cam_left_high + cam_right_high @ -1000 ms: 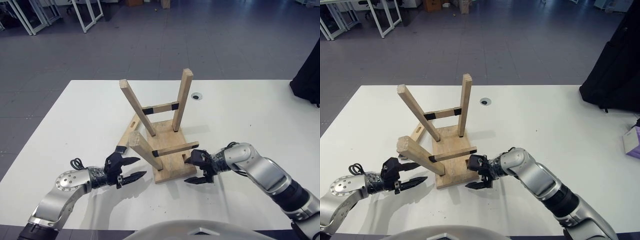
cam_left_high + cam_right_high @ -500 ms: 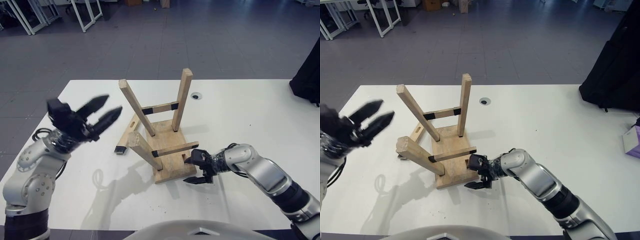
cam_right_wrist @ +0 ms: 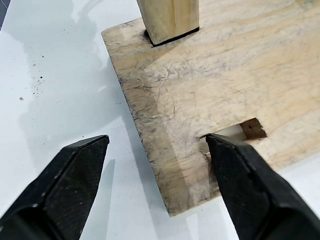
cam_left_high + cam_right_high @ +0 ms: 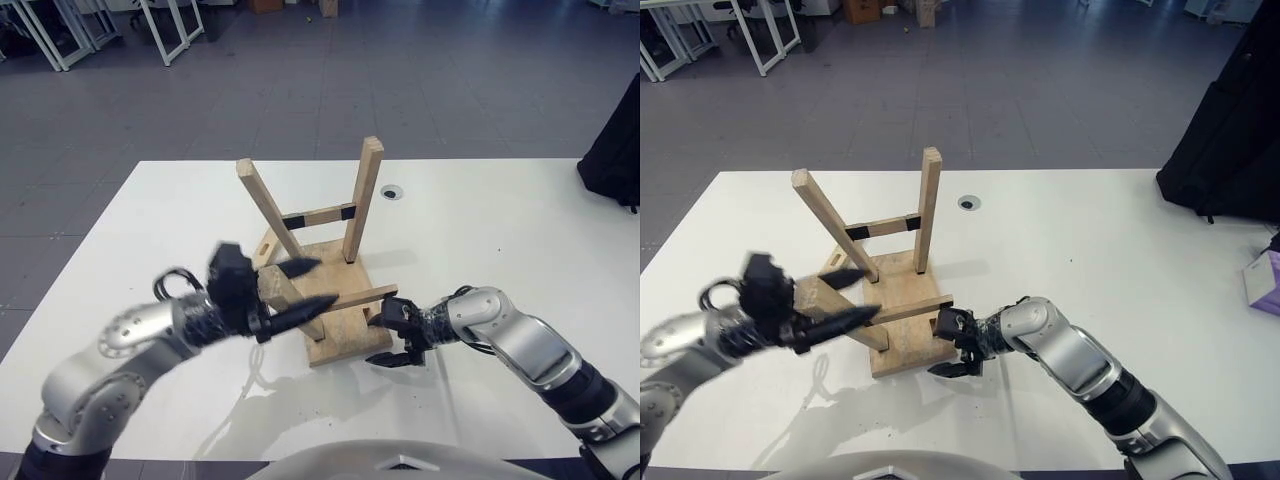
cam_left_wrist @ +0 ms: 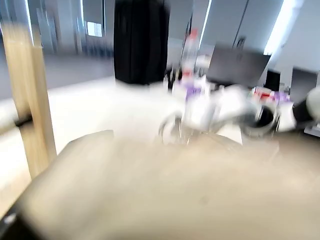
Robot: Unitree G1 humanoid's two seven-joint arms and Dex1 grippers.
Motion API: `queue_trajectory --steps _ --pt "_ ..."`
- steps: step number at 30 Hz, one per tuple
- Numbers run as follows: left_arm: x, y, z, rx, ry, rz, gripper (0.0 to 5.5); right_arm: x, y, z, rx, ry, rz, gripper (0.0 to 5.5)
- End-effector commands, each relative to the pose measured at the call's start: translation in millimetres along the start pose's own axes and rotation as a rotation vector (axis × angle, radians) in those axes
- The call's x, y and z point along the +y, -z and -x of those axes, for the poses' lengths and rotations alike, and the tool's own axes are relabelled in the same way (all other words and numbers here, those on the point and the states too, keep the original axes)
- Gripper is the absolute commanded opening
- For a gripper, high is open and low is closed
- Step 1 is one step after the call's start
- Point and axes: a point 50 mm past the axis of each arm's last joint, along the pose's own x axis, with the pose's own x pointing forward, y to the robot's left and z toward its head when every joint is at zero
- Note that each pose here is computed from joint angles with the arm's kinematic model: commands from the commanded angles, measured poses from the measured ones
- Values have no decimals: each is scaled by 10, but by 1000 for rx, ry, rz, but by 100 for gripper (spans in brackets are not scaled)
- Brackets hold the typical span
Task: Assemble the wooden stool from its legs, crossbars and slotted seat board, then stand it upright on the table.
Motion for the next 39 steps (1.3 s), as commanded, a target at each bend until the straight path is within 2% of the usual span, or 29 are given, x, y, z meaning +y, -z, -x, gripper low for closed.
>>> queue_trajectory --steps 1,4,15,20,22,25,28,30,34,39 --pt "27 71 -7 15 4 -7 318 49 268 -100 99 -23 -122 360" --pt "40 -1 9 -22 6 -37 318 40 267 -104 98 -20 -121 360" --pt "-125 -923 226 -476 135 -186 318 31 286 -106 102 -19 -127 360" --pt "-146 -1132 62 -530 139 -134 318 28 279 -114 103 -20 -121 360" --pt "-174 -1068 -42 -475 167 -64 318 38 278 -123 101 -20 -123 360" --pt "-278 -674 -182 -318 243 80 318 55 283 -141 100 -21 -127 360" --pt "-160 -185 -209 -148 126 180 318 53 283 -143 99 -22 -125 360" --pt "-97 -62 -174 -111 86 181 318 53 289 -138 101 -22 -126 360" --pt "-46 -140 -158 -156 84 135 318 46 300 -133 104 -18 -128 360" --pt "-152 -476 -176 -346 161 74 318 43 300 -134 102 -18 -126 360"
